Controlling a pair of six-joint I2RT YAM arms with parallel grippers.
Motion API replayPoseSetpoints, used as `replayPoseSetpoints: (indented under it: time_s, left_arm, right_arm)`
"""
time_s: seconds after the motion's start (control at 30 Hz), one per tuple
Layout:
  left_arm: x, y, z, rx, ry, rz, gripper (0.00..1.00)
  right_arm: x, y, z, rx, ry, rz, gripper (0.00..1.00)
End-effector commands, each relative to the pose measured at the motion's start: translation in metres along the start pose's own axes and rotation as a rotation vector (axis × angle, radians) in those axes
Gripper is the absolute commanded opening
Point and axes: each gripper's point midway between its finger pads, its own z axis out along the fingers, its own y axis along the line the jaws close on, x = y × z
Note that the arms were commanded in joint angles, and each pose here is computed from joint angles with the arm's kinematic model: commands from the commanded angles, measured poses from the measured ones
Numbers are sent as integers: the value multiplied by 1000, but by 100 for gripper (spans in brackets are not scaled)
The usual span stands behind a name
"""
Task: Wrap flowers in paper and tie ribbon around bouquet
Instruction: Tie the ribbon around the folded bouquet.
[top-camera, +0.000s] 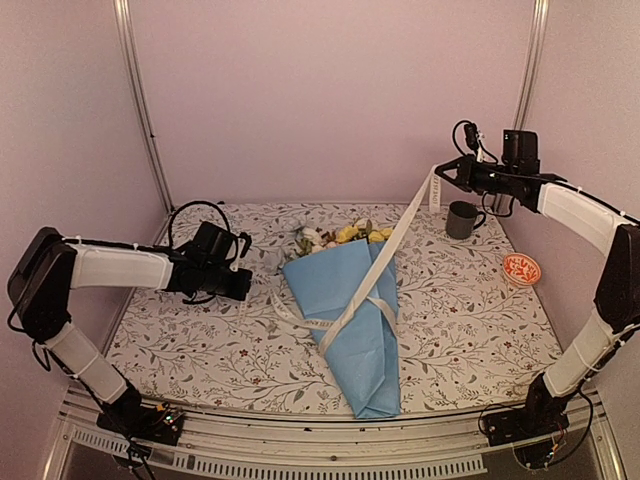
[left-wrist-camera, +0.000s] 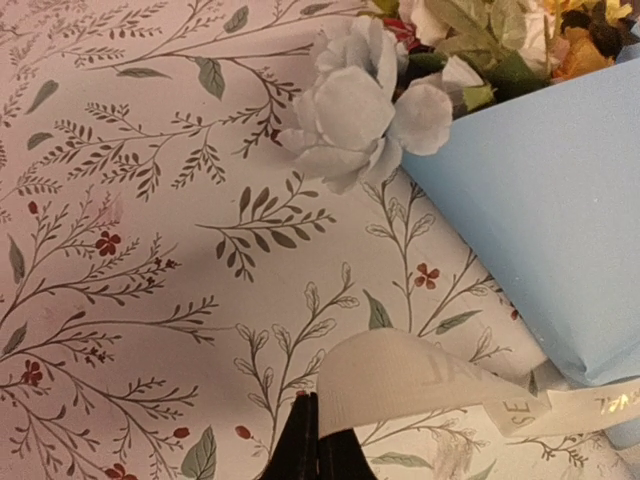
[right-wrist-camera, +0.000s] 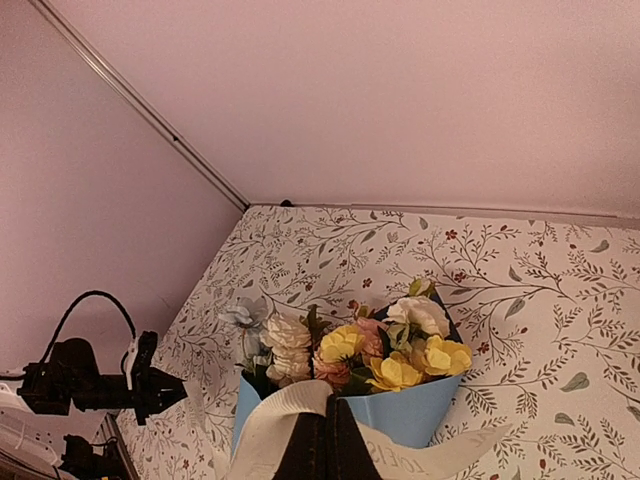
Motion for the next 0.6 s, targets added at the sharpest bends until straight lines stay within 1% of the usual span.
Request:
replayPoseSetpoints:
  time_s: [0.0,0.1,0.27,0.33,0.37,0.4,0.43,0.5,0.53,0.57]
  left_arm:
    - [-10,6,-15,23,-86,-41,0]
    - [-9,6,-17,28,-91,-36,0]
    - [-13,12,-24,16,-114,-46,0]
    - [-14,17,-27,28,-130,-68,0]
    - [-14,23,-29,34,-138,-93,0]
    - [-12,33,-32,30,-146,-130,0]
    - [-3,56,-34,-3,-144,-194,0]
    - [11,98,-46,-60,-173,-341,0]
    - [21,122,-53,-88,-199,-431,0]
    - [26,143,-67,-111,-252,-515,0]
  right_arm:
    - [17,-17,-3,20,16,42,0]
    - [22,-31,-2,34,29,89,0]
    - [24,-42,-1,57,34,102,0]
    - [26,-60,-6,98,30,131,0]
    - [28,-76,-12,147,24,163,0]
    - [29,-99,-24,215,8,198,0]
    - [30,-123,-40,284,-18,251,0]
    - [41,-183,-98,446,-98,383,0]
    - [50,-205,-124,516,-131,442,0]
    - [58,-220,-149,560,-174,509,0]
